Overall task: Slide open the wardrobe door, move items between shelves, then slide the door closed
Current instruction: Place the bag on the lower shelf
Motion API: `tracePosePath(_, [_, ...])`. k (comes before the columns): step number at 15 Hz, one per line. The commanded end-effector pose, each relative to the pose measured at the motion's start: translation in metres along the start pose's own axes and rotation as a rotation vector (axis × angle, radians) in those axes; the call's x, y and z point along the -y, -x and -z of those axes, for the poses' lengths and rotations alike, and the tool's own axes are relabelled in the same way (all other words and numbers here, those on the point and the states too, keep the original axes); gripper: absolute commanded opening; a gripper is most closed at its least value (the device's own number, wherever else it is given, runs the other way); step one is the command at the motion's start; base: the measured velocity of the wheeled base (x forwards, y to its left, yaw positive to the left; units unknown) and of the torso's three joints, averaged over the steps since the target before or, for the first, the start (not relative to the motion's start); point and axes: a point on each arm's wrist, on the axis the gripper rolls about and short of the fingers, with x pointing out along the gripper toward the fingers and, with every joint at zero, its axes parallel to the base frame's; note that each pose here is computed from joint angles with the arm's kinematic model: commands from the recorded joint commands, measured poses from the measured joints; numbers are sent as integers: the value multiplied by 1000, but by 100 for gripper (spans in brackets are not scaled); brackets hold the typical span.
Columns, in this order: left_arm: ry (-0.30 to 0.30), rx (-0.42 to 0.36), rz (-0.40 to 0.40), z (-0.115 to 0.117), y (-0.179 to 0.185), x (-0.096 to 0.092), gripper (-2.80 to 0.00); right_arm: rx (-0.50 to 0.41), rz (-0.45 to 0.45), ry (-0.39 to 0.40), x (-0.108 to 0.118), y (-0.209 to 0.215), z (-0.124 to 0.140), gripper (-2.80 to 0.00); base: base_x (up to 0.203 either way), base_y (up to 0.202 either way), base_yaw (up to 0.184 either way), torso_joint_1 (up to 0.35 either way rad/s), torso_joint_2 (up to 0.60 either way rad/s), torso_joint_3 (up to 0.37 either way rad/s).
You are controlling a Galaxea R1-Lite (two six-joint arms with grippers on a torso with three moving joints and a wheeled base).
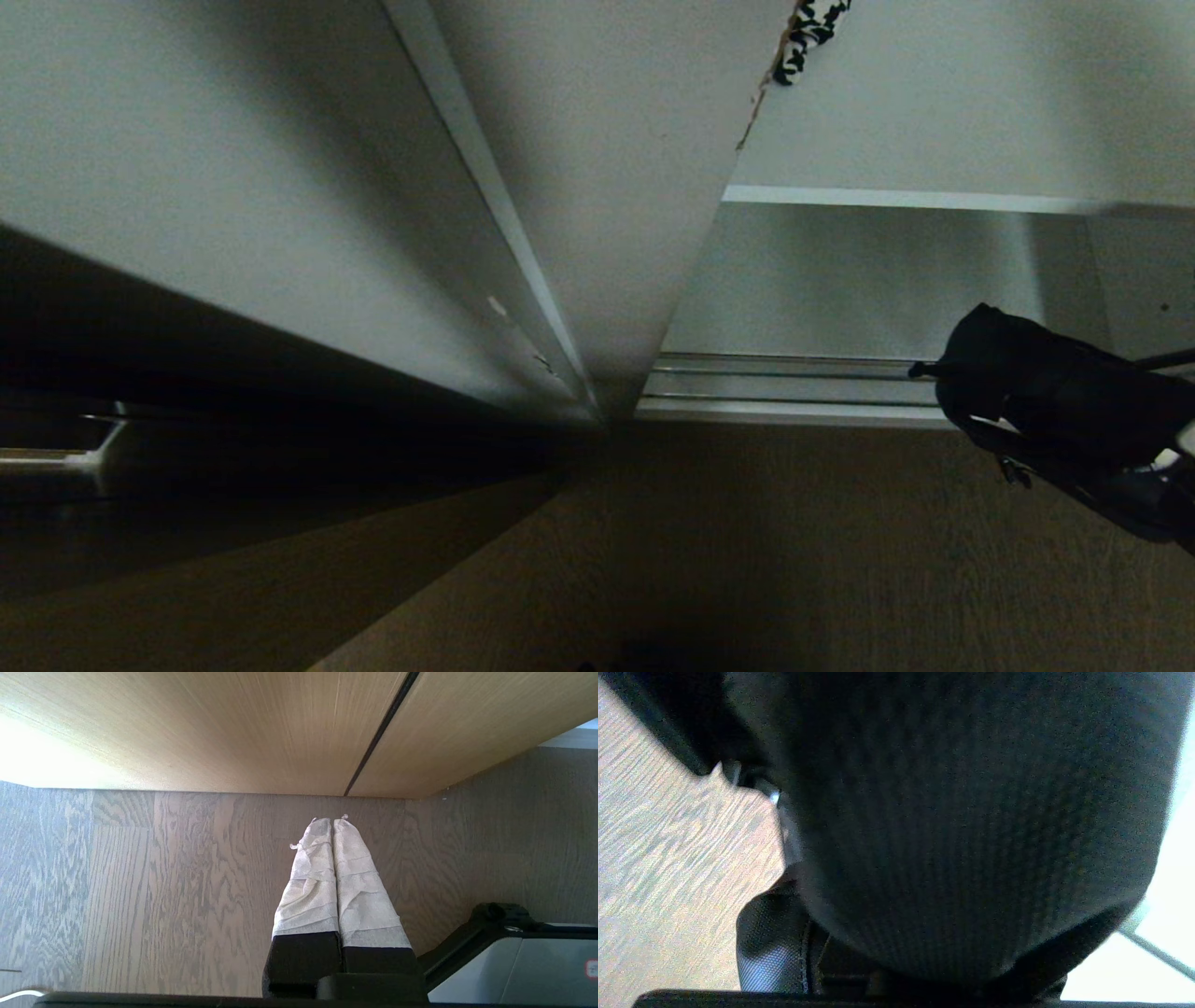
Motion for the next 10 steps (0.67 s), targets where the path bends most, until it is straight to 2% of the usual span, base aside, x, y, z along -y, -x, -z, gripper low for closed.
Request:
tracePosePath(1, [0,0,-1,0,0,0,-280,19,15,7,-1,-14,-3,-280,0,0,0,0,0,0])
tracePosePath(6, [0,0,-1,0,0,0,-280,101,83,21,-1,-34,-8,-280,0,0,0,0,0,0])
tracePosePath(10, [0,0,-1,0,0,0,-280,98,52,37,-13,-26,0,-280,0,0,0,0,0,0])
